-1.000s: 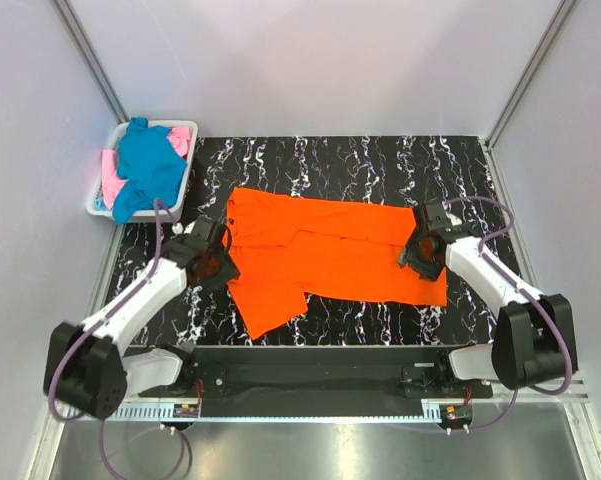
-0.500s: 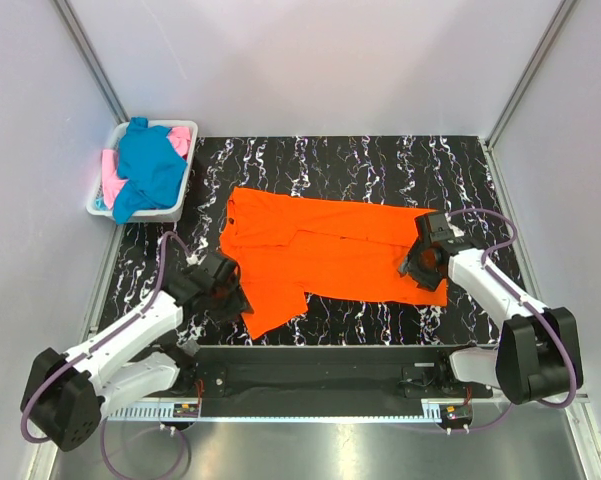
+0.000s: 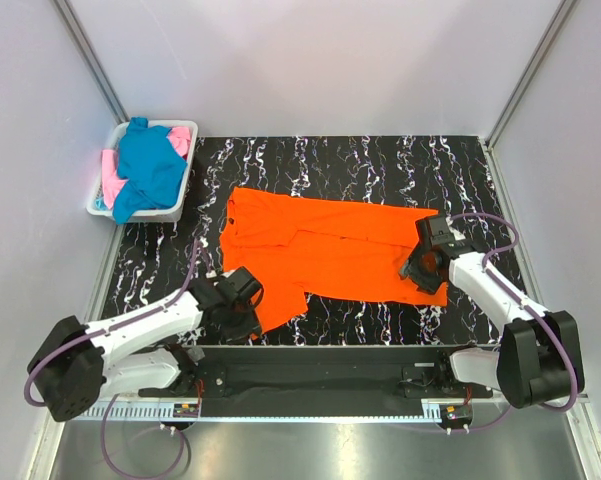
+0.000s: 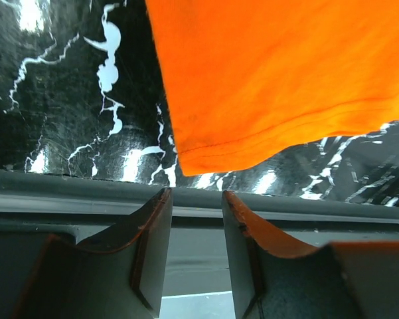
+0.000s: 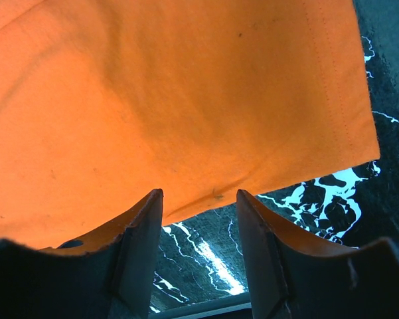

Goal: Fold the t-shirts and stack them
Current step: Fold the tshirt

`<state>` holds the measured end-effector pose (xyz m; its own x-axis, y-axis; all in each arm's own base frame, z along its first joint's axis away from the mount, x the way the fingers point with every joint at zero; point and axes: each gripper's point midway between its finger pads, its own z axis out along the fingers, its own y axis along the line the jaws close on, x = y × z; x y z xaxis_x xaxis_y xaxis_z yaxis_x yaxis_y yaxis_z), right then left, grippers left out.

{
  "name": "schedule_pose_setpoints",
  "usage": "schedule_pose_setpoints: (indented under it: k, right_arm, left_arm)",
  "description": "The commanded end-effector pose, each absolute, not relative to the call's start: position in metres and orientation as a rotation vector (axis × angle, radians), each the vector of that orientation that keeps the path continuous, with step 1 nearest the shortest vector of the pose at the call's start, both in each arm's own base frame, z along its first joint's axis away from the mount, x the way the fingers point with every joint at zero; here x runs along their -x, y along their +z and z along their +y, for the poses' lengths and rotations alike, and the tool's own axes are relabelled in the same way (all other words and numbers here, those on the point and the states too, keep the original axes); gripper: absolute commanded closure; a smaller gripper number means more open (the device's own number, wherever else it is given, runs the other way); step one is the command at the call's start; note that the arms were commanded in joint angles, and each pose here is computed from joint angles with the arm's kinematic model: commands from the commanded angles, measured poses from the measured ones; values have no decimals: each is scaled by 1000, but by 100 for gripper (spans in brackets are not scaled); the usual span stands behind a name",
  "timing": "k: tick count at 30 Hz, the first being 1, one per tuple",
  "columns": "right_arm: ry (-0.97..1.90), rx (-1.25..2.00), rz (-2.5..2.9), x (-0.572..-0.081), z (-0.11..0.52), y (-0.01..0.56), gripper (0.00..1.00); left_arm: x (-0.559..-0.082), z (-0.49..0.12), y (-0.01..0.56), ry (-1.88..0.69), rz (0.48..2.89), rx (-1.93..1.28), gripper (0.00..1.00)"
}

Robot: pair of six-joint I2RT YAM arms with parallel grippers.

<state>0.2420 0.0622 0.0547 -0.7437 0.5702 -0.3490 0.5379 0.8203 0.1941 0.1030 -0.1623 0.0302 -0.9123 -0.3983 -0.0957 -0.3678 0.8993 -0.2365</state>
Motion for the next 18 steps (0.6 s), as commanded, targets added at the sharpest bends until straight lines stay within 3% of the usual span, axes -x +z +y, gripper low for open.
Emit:
schedule_pose_setpoints:
  k: [1,18]
  right_arm:
    - [116,-848,2566,-244,61,60,45]
    - [93,-820,2594,-241,59,54,45]
  left_arm:
    - [-108,-169,32,-318,2900,640,60]
    - [-121,-177,10,-280,2887,618,60]
